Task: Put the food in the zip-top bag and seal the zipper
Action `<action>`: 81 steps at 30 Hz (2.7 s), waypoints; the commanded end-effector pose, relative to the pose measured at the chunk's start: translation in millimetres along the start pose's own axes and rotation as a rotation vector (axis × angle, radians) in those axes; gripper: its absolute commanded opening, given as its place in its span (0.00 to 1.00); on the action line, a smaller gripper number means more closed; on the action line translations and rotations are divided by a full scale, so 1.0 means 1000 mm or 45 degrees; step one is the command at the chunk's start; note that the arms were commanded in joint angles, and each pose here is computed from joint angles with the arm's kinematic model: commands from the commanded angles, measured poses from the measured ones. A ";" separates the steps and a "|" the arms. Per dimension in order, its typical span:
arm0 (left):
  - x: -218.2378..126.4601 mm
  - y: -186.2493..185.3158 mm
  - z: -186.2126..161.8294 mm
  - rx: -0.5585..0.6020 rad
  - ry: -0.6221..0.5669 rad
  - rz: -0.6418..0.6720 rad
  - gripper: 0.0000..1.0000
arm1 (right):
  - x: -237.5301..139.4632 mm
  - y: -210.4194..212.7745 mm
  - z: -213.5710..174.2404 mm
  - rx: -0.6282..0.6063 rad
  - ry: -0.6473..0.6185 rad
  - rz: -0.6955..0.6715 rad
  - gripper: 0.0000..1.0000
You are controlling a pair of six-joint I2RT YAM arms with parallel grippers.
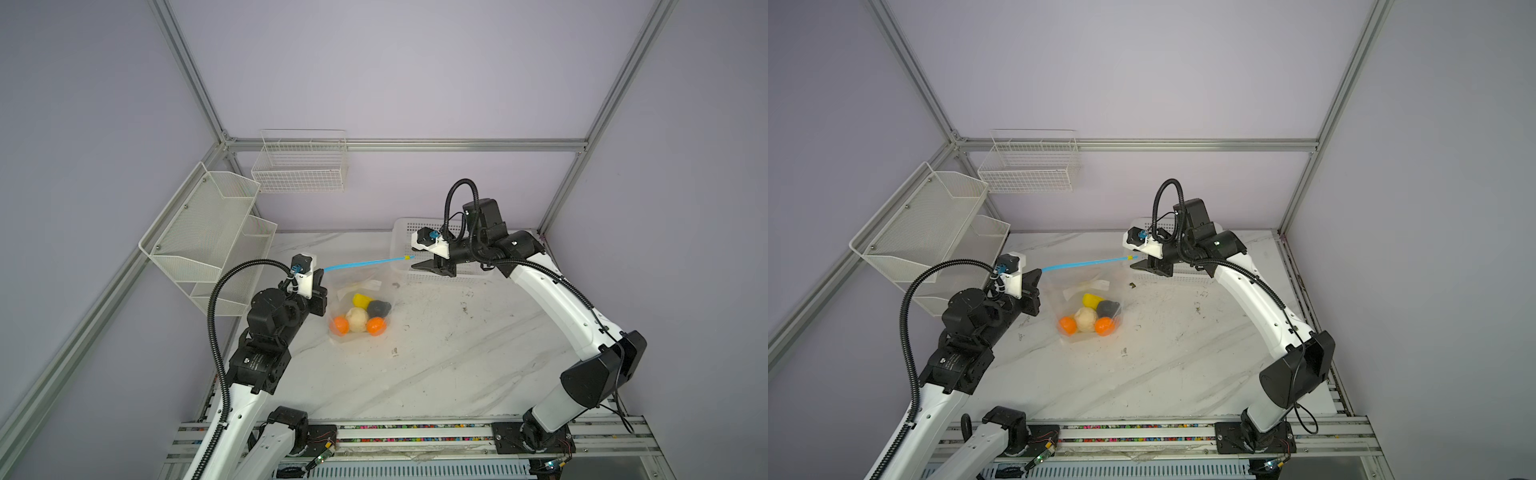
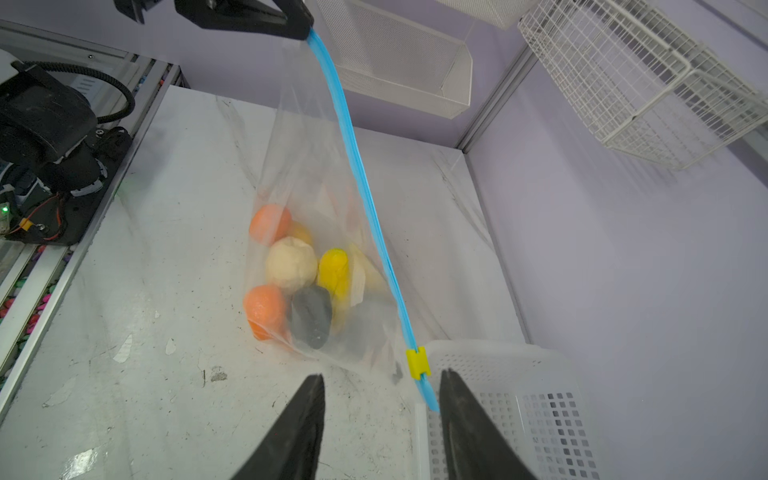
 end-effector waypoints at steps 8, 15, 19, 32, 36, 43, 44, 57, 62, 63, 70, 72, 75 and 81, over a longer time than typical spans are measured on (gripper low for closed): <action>-0.001 -0.002 -0.001 -0.006 -0.063 -0.017 0.00 | 0.046 0.022 0.035 -0.095 -0.038 0.161 0.46; -0.003 -0.003 -0.002 -0.006 -0.071 -0.016 0.00 | 0.071 0.014 0.037 -0.101 -0.047 0.192 0.46; -0.003 -0.003 -0.002 -0.006 -0.072 -0.018 0.00 | 0.091 0.004 0.028 -0.075 0.008 0.199 0.45; 0.000 -0.004 -0.002 -0.013 -0.066 -0.032 0.00 | 0.112 0.011 0.030 -0.074 0.001 0.305 0.33; 0.001 -0.004 -0.002 -0.014 -0.067 -0.032 0.00 | 0.113 0.015 0.028 -0.072 0.011 0.328 0.27; 0.001 -0.004 -0.002 -0.012 -0.067 -0.029 0.00 | 0.109 0.017 0.031 -0.073 0.007 0.334 0.12; 0.001 -0.004 -0.002 -0.012 -0.067 -0.029 0.00 | 0.108 0.018 0.031 -0.072 0.010 0.334 0.11; -0.003 0.002 0.006 -0.059 -0.090 0.017 0.68 | 0.097 0.013 0.037 0.067 0.036 0.227 0.00; 0.005 0.010 0.023 -0.161 -0.032 0.046 0.94 | 0.078 0.006 0.048 0.232 0.026 0.073 0.00; 0.007 0.011 0.027 -0.173 -0.025 0.049 0.96 | 0.075 0.007 0.050 0.265 0.013 0.058 0.00; -0.010 0.017 0.057 -0.193 -0.077 0.062 1.00 | 0.058 0.025 0.069 0.517 -0.030 -0.026 0.00; -0.016 0.017 0.059 -0.196 -0.093 0.058 1.00 | 0.052 0.027 0.073 0.600 -0.040 -0.057 0.00; -0.022 0.017 0.058 -0.223 -0.117 0.060 1.00 | 0.042 0.022 0.082 0.748 -0.080 -0.144 0.00; -0.031 0.018 0.060 -0.297 -0.142 0.076 1.00 | 0.028 0.009 0.086 1.157 -0.217 -0.312 0.00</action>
Point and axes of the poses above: each gripper's point midway between its finger pads, its own x axis out along the fingers, its own y axis along the line the jaws close on, z = x × y, the point moved 5 cm from there along -x, back along the fingers, and after that the axes turned 6 degrees about x, right-handed, at the moved point
